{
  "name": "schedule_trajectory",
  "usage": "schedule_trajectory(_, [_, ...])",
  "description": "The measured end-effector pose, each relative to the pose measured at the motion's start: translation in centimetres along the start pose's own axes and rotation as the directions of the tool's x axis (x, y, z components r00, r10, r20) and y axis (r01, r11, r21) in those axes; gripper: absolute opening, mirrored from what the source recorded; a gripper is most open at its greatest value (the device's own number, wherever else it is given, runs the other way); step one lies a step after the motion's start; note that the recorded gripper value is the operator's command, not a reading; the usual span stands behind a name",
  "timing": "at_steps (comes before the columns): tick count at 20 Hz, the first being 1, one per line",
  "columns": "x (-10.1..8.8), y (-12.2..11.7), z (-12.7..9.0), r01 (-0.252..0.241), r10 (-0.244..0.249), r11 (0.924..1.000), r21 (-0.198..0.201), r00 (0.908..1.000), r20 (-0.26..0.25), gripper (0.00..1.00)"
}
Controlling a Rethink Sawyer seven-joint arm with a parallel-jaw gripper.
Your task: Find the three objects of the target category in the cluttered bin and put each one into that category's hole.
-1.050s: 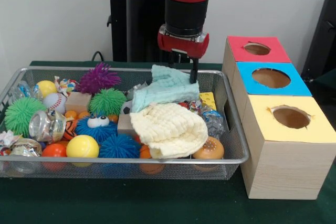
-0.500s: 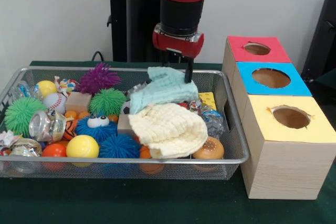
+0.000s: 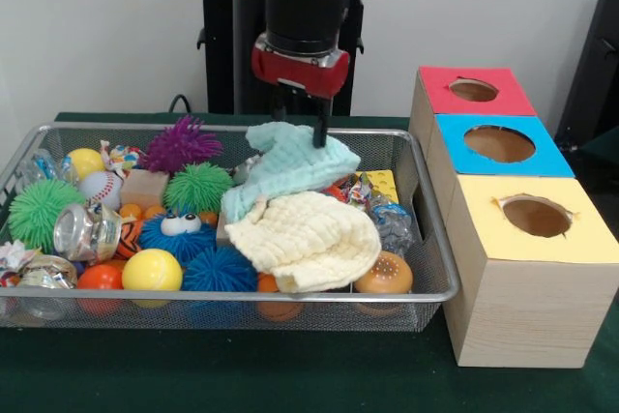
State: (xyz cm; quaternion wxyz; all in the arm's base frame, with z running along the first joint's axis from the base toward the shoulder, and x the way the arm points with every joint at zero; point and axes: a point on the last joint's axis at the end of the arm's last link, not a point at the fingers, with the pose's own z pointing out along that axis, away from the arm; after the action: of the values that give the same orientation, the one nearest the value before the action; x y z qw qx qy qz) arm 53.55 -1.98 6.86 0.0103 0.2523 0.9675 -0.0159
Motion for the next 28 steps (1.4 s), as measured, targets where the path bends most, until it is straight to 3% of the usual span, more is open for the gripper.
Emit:
schedule_trajectory(5, [-2.2, -2.7, -2.0, -0.063, 0.063, 0.998, -0.011, 0.998, 0.003, 1.0])
schedule_trajectory(15, [-4.3, -7.0, -4.1, -0.15, 0.149, 0.9885, -0.018, 0.9883, -0.03, 1.0])
schedule_trajectory(22, [-5.6, -9.0, -4.0, -0.157, 0.157, 0.9874, -0.015, 0.9874, -0.016, 1.0])
schedule_trajectory(28, [-7.5, -10.4, -3.3, -0.125, 0.125, 0.9921, 0.003, 0.992, 0.018, 1.0])
